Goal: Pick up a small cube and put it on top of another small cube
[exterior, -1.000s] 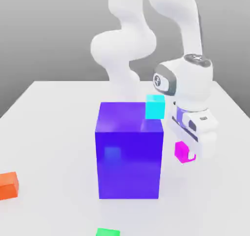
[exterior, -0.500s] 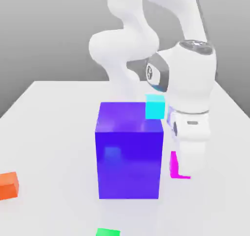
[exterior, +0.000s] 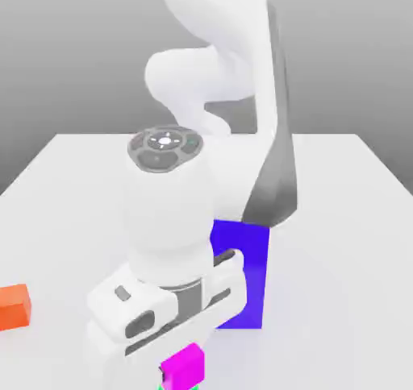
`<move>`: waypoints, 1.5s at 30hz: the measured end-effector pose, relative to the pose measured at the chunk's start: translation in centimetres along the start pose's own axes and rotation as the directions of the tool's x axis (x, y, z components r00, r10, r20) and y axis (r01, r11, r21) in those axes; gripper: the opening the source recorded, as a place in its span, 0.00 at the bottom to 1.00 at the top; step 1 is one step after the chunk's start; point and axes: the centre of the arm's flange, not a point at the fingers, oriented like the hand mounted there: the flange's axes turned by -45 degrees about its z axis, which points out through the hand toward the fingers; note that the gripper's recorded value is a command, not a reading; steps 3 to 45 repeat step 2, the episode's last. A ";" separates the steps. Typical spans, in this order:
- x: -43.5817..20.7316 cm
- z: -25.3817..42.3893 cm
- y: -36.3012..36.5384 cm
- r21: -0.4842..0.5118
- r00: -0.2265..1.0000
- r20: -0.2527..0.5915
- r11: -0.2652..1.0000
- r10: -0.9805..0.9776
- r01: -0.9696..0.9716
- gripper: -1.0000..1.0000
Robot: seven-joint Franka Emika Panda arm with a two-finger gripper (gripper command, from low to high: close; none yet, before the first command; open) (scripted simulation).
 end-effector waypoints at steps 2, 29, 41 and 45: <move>0.0 0.0 0.0 0.000 1.000 0.000 1.000 0.000 0.000 1.00; 0.0 0.0 0.0 0.000 1.000 0.000 1.000 0.000 0.000 1.00; 0.0 0.0 0.0 0.000 1.000 0.000 1.000 0.000 0.000 1.00; 0.0 0.0 0.0 0.000 1.000 0.000 1.000 0.000 0.000 1.00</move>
